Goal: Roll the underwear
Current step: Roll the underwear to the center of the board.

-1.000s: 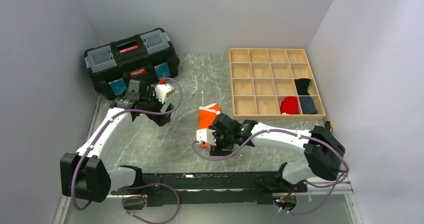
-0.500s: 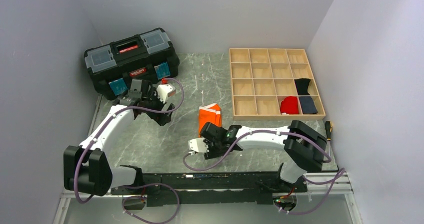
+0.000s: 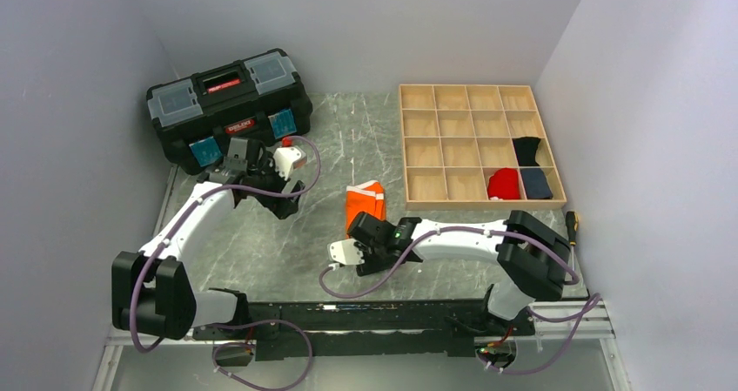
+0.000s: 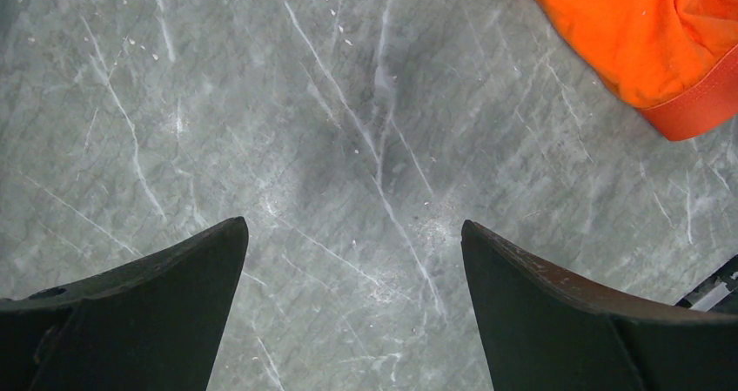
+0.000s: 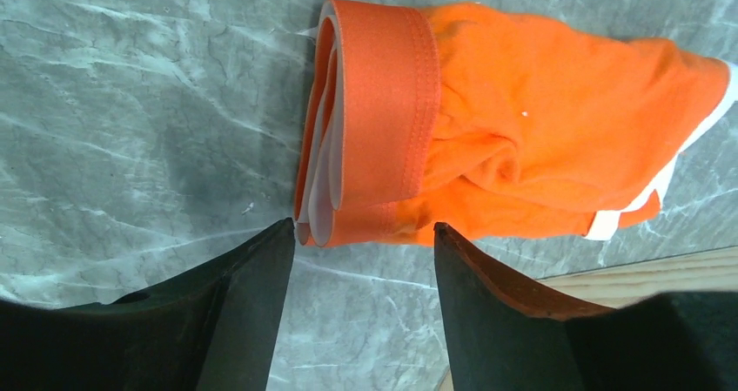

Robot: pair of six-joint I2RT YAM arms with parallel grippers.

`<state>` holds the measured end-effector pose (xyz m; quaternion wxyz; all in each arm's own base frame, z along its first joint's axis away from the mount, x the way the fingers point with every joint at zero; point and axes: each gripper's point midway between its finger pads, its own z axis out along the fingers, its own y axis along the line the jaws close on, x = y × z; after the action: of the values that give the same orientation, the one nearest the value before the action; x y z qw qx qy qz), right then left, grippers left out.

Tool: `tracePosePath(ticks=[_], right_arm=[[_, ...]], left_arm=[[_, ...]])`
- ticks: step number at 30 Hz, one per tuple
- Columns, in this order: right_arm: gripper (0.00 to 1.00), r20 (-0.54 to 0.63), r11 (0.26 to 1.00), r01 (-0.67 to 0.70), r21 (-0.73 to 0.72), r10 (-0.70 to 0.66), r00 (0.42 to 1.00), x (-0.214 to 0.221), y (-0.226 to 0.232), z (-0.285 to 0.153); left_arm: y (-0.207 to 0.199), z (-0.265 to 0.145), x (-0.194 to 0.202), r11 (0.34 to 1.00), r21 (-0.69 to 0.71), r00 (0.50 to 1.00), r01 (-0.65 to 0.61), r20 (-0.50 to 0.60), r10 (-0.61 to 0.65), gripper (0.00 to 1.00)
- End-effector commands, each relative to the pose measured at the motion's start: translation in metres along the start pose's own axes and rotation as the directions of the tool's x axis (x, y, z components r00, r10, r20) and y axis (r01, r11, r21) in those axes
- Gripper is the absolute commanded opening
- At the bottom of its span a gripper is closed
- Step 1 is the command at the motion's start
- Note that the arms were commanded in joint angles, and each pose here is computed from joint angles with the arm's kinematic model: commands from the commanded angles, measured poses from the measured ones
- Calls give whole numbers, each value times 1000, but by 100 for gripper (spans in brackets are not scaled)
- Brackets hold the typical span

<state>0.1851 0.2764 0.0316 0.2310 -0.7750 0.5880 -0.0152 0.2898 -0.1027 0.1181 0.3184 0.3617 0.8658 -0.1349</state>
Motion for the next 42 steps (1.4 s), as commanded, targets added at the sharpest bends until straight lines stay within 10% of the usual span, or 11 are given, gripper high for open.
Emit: tracePosePath(ticks=[1, 21, 42], right_arm=[[64, 52, 999, 18, 48, -20, 998, -19, -19, -20], [61, 32, 998, 59, -10, -58, 998, -22, -3, 6], [16, -1, 998, 18, -66, -18, 1000, -5, 15, 17]], left_arm=[[2, 2, -11, 1000, 17, 999, -25, 28, 25, 100], [1, 6, -7, 999, 34, 1000, -20, 4, 20, 99], [-1, 6, -3, 999, 46, 1000, -28, -6, 28, 99]])
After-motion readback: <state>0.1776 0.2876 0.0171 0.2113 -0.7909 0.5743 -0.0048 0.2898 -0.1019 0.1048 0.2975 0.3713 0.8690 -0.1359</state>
